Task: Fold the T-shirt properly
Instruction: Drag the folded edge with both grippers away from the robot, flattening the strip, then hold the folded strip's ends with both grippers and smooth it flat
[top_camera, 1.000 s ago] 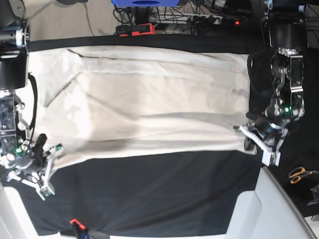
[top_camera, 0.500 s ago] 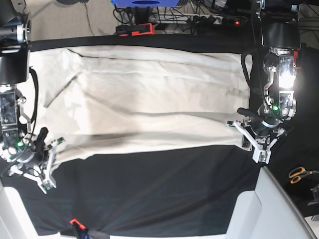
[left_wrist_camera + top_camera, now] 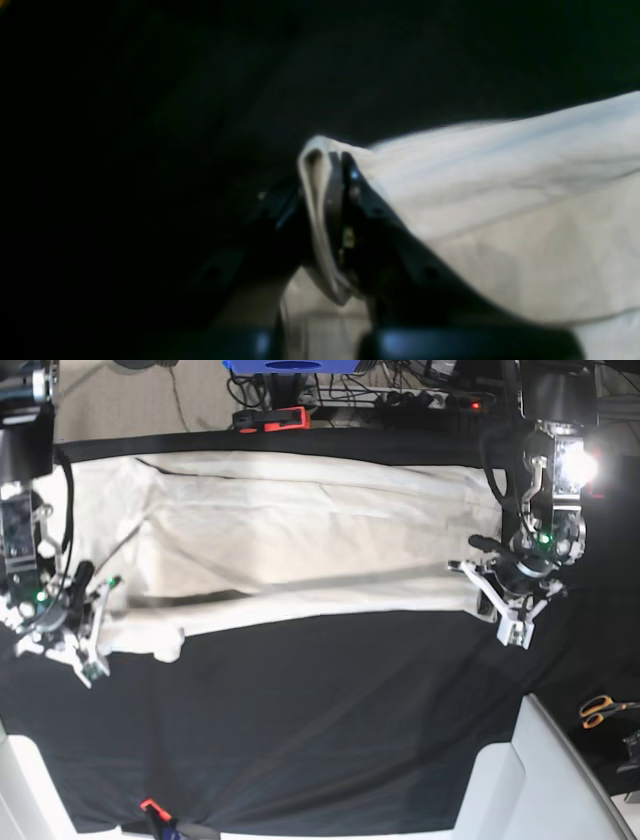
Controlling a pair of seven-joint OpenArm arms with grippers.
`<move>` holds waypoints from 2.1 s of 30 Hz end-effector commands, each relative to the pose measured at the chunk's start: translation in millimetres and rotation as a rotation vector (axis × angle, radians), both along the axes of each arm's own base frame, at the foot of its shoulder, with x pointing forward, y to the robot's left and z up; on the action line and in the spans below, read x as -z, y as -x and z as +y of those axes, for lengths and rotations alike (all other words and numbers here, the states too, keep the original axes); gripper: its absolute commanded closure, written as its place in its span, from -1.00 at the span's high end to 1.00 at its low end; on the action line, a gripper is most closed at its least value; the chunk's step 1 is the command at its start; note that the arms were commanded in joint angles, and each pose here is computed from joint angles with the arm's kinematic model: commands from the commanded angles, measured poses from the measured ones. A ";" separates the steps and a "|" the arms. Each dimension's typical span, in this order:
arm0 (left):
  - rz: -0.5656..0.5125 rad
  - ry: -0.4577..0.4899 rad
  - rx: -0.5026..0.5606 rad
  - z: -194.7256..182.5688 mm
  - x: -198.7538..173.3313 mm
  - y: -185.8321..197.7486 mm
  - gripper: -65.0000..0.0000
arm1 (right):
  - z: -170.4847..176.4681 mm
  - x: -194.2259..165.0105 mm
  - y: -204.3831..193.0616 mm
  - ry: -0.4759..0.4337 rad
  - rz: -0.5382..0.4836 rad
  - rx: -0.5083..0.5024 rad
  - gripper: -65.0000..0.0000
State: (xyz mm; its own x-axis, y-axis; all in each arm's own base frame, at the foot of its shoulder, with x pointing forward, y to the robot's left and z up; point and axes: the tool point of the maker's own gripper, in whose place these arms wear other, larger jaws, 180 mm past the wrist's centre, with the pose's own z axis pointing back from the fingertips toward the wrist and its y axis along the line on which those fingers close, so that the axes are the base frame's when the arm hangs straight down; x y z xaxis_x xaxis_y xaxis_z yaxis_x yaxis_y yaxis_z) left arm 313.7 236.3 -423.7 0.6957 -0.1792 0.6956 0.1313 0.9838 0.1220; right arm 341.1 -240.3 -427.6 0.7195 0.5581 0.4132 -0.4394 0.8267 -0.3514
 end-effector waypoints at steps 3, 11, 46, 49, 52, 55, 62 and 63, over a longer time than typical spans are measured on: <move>-0.002 -0.022 0.048 -8.0 0.9 4.1 -1.00 | -6.4 -15.2 -1.9 0.011 -0.036 0.029 -1.00; 0.046 -0.015 0.074 -17.8 16.1 22.8 -1.00 | -17.2 1.7 32.8 -0.011 0.022 0.108 -1.00; 0.016 -0.171 0.126 3.2 -1.1 20.0 -1.00 | 18.8 10.1 78.0 -0.046 0.114 0.144 -1.00; 0.025 -0.170 0.127 1.6 2.1 24.7 -1.00 | 20.8 12.1 80.5 -0.051 0.119 0.144 -1.00; 0.027 -0.170 0.126 1.8 2.5 25.0 -1.00 | 20.8 15.6 86.6 -0.050 0.133 0.145 -1.00; 0.039 -0.176 0.129 2.4 6.0 30.2 -1.00 | 21.6 18.3 92.6 -0.050 0.144 0.144 -1.00; 0.026 -0.178 0.130 6.4 6.5 34.3 -1.00 | 22.4 22.6 100.2 -0.052 0.161 0.145 -1.00; 0.031 -0.178 0.130 6.4 7.8 36.3 -1.00 | 22.4 23.0 100.9 -0.052 0.162 0.145 -1.00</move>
State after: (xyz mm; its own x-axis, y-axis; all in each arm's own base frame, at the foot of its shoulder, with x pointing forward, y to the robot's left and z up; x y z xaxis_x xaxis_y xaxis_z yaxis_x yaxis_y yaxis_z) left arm 272.0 236.7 -440.0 0.6982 -0.3746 0.6101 0.2677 0.9270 0.2628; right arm 231.5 -213.6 -459.3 0.8595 0.4246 0.2846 -0.3732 0.9017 -0.2183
